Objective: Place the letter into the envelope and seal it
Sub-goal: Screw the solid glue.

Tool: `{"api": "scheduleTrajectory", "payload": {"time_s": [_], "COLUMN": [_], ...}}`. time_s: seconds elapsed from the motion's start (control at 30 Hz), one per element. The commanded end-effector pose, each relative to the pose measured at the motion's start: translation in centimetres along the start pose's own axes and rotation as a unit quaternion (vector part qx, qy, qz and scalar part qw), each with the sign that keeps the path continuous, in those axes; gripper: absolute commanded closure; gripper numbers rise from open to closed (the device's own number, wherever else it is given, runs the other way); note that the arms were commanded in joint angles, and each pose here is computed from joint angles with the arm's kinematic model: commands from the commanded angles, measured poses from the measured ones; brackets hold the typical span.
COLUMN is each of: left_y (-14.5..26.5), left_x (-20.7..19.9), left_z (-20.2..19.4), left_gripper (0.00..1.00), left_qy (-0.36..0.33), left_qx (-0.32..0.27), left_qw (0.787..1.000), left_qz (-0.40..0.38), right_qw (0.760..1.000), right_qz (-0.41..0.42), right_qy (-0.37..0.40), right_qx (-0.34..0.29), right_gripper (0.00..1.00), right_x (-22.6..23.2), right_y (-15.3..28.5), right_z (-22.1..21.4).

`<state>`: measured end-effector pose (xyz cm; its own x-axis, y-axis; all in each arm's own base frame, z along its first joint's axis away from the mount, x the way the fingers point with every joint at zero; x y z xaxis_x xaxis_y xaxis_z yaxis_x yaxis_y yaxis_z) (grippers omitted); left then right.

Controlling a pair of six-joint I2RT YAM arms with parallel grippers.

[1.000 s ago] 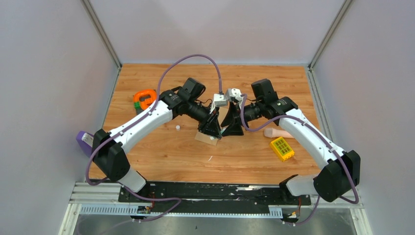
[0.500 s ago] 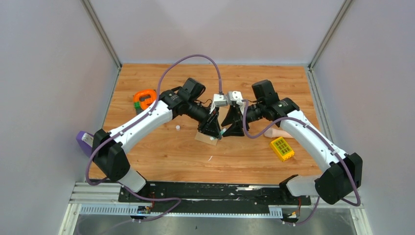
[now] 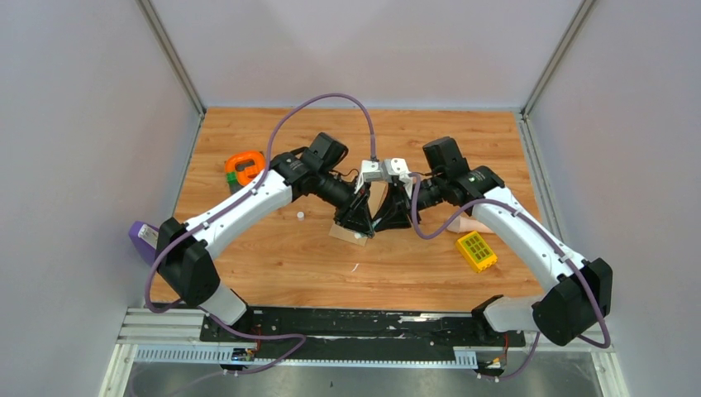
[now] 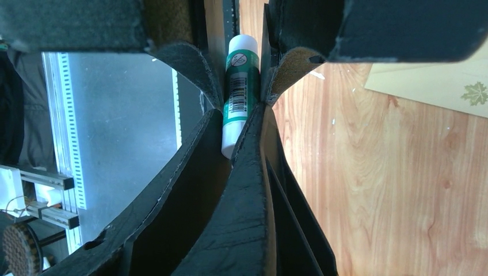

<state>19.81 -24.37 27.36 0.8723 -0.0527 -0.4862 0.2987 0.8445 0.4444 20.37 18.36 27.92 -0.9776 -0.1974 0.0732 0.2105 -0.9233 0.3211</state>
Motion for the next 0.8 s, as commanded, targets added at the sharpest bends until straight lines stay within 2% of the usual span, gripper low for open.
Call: {"api": "scheduleTrajectory", "payload": {"time_s": [0.0, 0.03, 0.07, 0.13, 0.23, 0.27, 0.33, 0.6, 0.73, 0.77], "left_y": [0.3, 0.4, 0.4, 0.6, 1.0, 1.2, 1.8, 5.9, 8.5, 9.0], "left_x": [-0.3, -0.3, -0.3, -0.3, -0.3, -0.3, -0.3, 0.1, 0.8, 1.5], "left_z": [0.9, 0.9, 0.9, 1.1, 1.2, 1.3, 1.5, 2.0, 1.9, 1.3], "left_gripper": [0.76, 0.71, 0.57, 0.39, 0.23, 0.13, 0.02, 0.00, 0.00, 0.00], "left_qy": [-0.032, -0.035, -0.036, -0.041, -0.050, -0.052, -0.055, -0.055, -0.057, -0.050], "left_qx": [-0.019, -0.019, -0.019, -0.019, -0.018, -0.019, -0.023, -0.063, -0.070, -0.054], "left_qw": [0.999, 0.999, 0.999, 0.999, 0.998, 0.998, 0.997, 0.987, 0.972, 0.962], "left_qz": [0.006, 0.007, 0.011, 0.019, 0.032, 0.038, 0.051, 0.137, 0.218, 0.264], "right_qw": [0.999, 0.999, 0.999, 0.999, 1.000, 1.000, 1.000, 0.999, 0.998, 0.997], "right_qz": [0.030, 0.031, 0.031, 0.031, 0.027, 0.024, 0.017, -0.024, -0.052, -0.062], "right_qy": [0.012, 0.012, 0.011, 0.009, 0.006, 0.006, 0.005, -0.021, -0.035, -0.041], "right_qx": [-0.017, -0.017, -0.016, -0.014, -0.009, -0.007, 0.000, 0.019, 0.019, 0.021], "right_gripper": [1.00, 1.00, 1.00, 1.00, 1.00, 1.00, 1.00, 1.00, 1.00, 1.00], "right_x": [1.1, 1.2, 1.3, 1.5, 1.8, 1.8, 1.9, 1.4, 0.9, 0.8], "right_y": [0.1, 0.2, 0.2, 0.3, 0.4, 0.4, 0.5, 1.4, 2.0, 2.2], "right_z": [1.3, 1.3, 1.3, 1.2, 1.1, 1.0, 0.6, -0.1, -0.4, -0.6]}}
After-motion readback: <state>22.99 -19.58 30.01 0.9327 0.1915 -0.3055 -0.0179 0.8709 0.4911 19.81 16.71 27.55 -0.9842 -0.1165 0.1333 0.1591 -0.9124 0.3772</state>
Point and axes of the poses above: each gripper's point midway between its finger pads, its own y axis back along the fingers, its own x axis along the line the jaws close on, z = x × y, the point moved 10 cm from there along y, back along the fingers, and after that the axes turned 1 degree about y, right-handed, at the moved point
